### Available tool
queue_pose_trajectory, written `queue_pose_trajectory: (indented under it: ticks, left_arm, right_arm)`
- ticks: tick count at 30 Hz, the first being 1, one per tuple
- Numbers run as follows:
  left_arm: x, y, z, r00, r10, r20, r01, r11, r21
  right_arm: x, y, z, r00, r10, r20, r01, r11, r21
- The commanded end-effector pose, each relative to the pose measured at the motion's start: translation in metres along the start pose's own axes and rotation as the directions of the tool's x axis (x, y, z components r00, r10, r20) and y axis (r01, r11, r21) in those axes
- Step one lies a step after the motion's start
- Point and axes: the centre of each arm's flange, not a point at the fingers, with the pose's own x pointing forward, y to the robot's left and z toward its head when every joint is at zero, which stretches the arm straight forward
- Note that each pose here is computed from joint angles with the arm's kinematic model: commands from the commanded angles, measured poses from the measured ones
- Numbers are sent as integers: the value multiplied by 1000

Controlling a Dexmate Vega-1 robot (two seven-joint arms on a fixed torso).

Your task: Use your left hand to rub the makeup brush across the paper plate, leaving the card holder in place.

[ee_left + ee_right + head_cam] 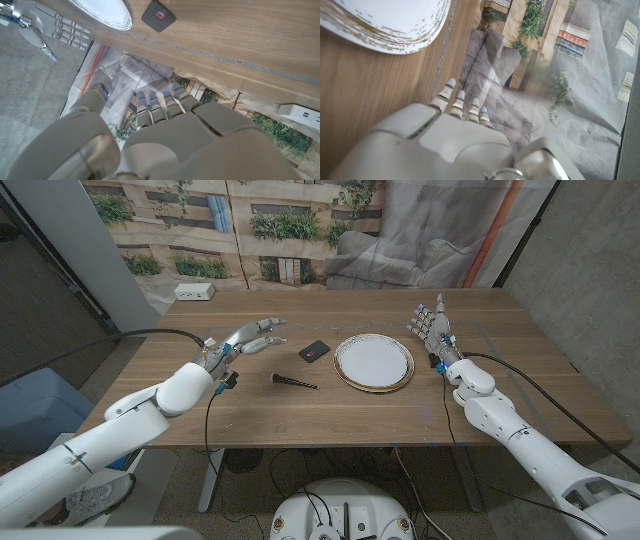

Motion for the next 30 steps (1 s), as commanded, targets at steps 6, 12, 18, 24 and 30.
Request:
queue_pose_trajectory:
  ticks: [6,12,18,24,30]
  left_arm:
    - [-8,-12,26,996,-78,40,59,938,341]
    - [-9,-18,32,995,-100,19,83,910,406]
    - [-10,-26,39,993,-119,8,100,863,496]
    - [-7,-35,47,990,-142,-1,118,817,564]
    - [-4,-42,55,988,-151,-11,127,784,608]
  right_arm:
    - [0,0,0,1000,1,-1,-1,1000,0]
    - [0,0,0,1000,0,-1,0,1000,0]
    - [0,0,0,1000,0,-1,0,1000,0]
    - [0,0,0,1000,0,-1,0,1000,0]
    - [0,0,0,1000,0,-1,0,1000,0]
